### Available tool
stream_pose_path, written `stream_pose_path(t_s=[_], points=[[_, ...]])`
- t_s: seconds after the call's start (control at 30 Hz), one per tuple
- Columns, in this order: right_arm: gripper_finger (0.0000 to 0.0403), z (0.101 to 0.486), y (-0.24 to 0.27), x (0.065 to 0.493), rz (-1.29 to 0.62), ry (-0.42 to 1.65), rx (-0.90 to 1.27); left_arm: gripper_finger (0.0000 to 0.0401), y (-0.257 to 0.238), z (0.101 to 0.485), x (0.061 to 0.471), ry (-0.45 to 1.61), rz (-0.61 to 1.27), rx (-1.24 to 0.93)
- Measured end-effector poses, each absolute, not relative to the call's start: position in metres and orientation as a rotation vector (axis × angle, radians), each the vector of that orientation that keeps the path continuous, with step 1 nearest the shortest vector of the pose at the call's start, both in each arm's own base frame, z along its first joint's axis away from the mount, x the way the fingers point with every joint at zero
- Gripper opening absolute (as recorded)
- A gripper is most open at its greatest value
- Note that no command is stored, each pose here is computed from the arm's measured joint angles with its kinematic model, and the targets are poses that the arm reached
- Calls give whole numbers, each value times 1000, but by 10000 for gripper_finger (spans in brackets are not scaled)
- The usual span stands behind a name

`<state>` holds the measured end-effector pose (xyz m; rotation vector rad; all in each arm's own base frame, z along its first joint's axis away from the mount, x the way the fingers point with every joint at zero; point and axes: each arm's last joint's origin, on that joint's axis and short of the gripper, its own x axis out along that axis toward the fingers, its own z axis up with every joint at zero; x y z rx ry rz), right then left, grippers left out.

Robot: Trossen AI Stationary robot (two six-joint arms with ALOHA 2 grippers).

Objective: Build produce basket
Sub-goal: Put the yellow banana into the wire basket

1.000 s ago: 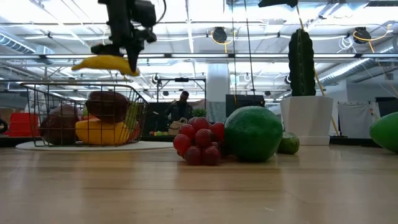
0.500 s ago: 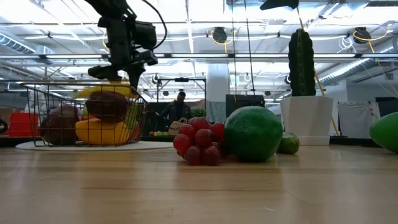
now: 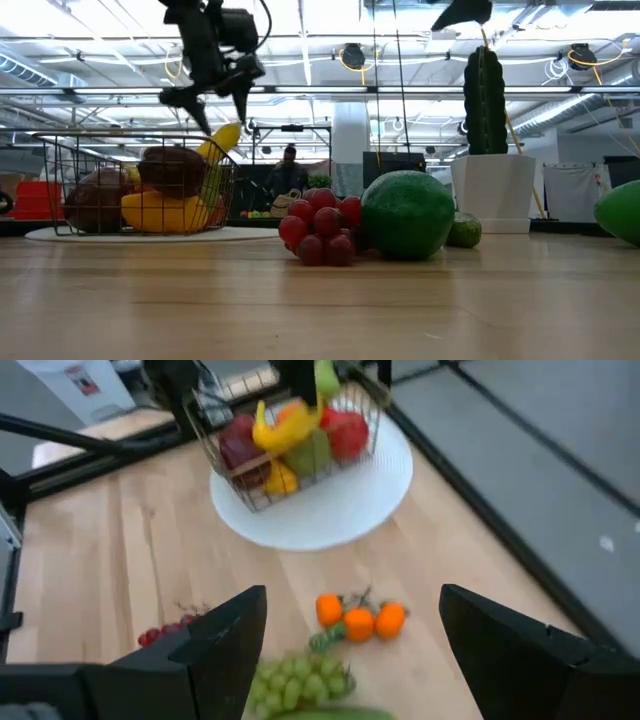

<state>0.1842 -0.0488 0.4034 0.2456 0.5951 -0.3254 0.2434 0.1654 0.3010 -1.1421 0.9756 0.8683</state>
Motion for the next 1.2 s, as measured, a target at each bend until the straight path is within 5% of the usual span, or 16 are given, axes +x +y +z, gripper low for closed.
stream_pose_path(t_s=[0.37, 0.73, 1.0, 1.2], points=[[290, 371, -47, 188, -333, 702, 498, 255, 169, 364, 247, 802, 809, -1026], [290, 376, -42, 195, -350, 606, 694, 241, 162, 375, 222, 1052, 844, -811], [290, 377, -28, 206, -398, 538, 872, 238, 140, 375, 237, 1104, 475, -711], [290, 379, -12, 221, -399, 455, 921, 192, 120, 360, 253, 1139, 237, -605]])
